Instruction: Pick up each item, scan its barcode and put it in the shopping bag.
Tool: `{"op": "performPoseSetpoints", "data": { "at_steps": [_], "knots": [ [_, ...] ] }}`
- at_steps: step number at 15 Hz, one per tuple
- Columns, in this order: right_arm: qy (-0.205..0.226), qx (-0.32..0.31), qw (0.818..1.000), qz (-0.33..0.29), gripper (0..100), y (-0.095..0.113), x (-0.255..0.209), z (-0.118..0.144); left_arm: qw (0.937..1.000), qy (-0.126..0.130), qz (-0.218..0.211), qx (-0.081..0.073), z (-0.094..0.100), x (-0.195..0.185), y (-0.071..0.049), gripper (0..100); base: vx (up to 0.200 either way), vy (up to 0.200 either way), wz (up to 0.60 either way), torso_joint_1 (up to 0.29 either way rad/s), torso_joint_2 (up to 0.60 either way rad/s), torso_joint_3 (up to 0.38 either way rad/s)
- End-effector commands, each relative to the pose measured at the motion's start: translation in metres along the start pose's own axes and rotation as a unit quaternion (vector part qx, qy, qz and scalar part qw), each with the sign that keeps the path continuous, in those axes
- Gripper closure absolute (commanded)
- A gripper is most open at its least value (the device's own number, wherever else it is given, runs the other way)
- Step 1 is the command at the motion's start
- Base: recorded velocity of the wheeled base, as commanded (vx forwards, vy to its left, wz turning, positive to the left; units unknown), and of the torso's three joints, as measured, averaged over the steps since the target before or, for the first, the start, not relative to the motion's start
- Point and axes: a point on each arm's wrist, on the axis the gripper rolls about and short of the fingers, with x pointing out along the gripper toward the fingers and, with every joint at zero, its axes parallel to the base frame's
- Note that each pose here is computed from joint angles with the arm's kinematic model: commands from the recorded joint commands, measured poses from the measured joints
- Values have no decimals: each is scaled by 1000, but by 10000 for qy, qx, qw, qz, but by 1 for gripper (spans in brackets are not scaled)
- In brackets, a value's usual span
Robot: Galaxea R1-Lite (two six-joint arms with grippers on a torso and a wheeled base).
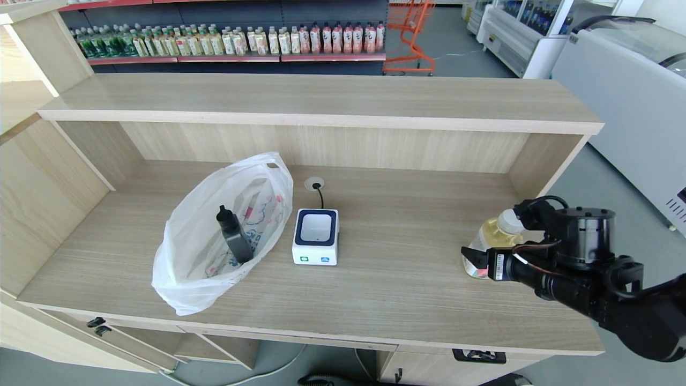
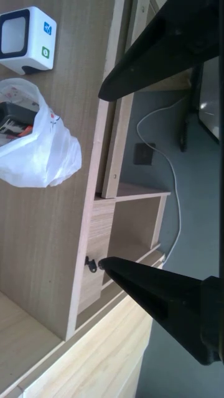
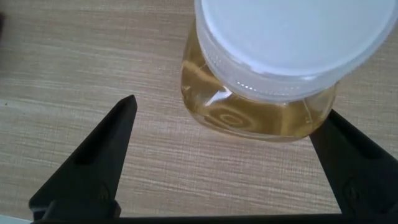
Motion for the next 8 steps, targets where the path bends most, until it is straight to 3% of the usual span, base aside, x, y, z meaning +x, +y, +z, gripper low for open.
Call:
{"op": "performPoseSetpoints", "data": {
  "at_steps": [1,8],
  "knots": [
    [85,-57,9999,23,0,2,12,-10,10000,0,0,-1,0,0,0,0,0,0,0,0,0,0],
    [-321,-311,9988,200,0,13,32,-14,10000,0,0,-1,0,0,0,0,0,0,0,0,0,0]
  ]
}}
